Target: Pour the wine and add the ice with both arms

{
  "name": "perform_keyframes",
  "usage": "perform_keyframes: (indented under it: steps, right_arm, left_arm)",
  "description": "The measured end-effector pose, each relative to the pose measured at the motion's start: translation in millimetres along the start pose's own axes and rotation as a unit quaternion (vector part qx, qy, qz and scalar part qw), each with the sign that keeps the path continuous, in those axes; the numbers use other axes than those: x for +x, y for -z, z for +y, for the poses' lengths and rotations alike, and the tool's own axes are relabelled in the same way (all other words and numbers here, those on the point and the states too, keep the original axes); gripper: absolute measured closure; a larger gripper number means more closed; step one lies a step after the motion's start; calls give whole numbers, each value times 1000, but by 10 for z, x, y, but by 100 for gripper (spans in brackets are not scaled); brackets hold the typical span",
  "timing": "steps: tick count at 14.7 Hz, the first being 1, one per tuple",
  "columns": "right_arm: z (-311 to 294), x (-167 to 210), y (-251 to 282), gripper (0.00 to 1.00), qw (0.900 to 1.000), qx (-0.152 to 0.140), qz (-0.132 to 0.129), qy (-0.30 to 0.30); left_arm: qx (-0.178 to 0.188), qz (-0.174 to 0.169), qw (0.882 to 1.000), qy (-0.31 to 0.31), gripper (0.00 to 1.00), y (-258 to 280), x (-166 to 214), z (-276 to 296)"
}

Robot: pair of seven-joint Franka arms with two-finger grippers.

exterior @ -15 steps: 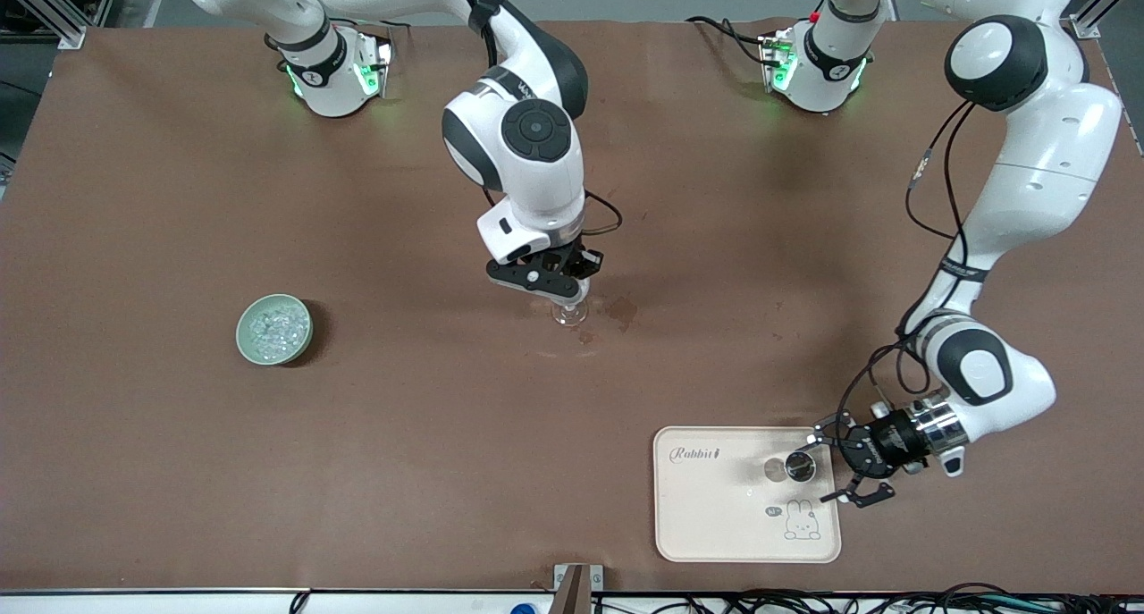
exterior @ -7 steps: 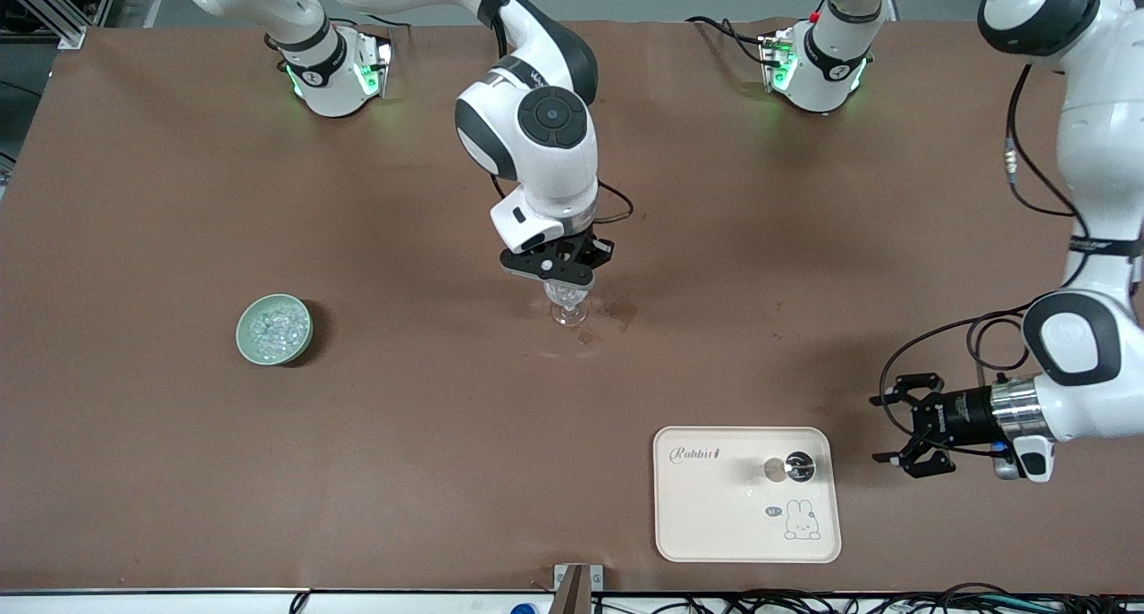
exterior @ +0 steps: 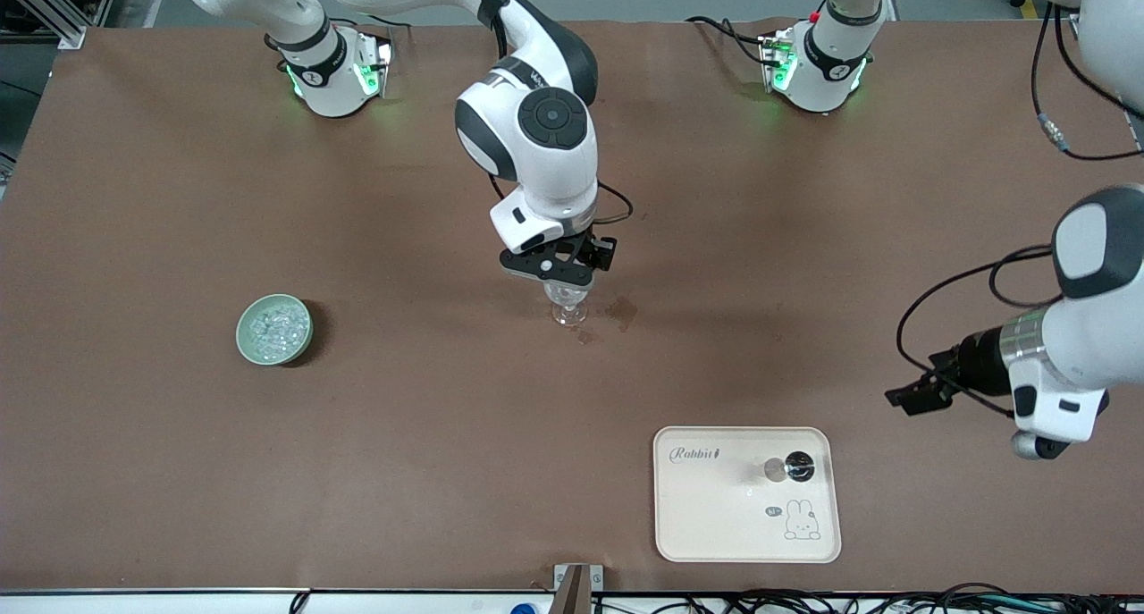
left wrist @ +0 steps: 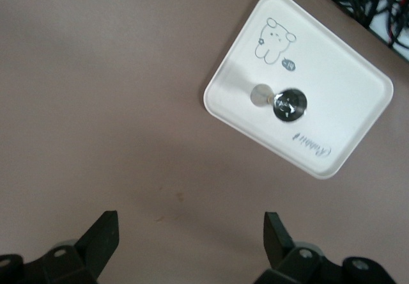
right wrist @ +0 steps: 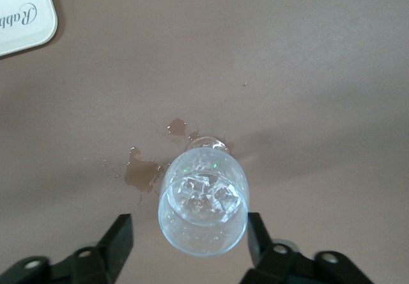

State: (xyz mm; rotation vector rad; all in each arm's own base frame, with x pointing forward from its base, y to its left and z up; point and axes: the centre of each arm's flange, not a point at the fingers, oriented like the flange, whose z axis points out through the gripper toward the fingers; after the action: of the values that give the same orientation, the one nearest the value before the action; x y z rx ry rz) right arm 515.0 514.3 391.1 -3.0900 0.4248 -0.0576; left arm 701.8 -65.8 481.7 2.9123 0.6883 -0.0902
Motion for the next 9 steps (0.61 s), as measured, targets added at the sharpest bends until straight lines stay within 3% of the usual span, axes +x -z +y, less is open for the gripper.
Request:
perform_keyframes:
  steps: [5,7,9]
  right_arm:
    - [190,234,124,7,1000,-20,-2,-9]
    - [460,523,361,7,1000,-25,-5,-1]
    - [839,893,676,7,1000,-19,-1,-1]
  left_arm:
    - [45,73,985,-147,0,957,-392,-59]
    - [64,101,976,-183,0,1284,-577,-57]
    - [100,104,966,-217,0,1482,-742,-108]
